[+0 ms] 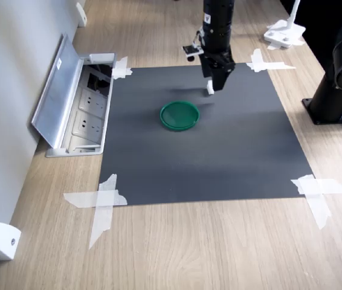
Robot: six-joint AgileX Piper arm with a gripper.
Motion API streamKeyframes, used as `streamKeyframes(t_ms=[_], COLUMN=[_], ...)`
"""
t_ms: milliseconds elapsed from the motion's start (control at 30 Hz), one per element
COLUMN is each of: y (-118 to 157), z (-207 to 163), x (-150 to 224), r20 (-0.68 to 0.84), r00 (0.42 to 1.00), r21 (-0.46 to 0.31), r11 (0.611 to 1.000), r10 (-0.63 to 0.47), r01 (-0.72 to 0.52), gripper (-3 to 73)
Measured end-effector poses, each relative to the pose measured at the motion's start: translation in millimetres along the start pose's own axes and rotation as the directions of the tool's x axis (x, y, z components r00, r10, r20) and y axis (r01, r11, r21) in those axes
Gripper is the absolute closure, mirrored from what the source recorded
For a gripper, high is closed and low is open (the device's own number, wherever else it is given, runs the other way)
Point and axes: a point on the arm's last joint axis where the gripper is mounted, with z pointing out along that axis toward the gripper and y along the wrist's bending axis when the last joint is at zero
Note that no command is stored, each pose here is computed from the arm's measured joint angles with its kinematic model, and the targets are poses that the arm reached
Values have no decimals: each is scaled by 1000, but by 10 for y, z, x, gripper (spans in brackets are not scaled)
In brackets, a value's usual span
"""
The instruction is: Grasp a white terminal and put it on the green lid.
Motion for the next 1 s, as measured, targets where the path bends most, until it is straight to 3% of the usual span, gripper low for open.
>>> streamKeyframes(t_ms=[1000], y=[-41], z=[230], x=[-41], r20=[-64], r00=[998], r21=[-22], r11=[1000], r10=[-19], r01=[17], gripper=[127])
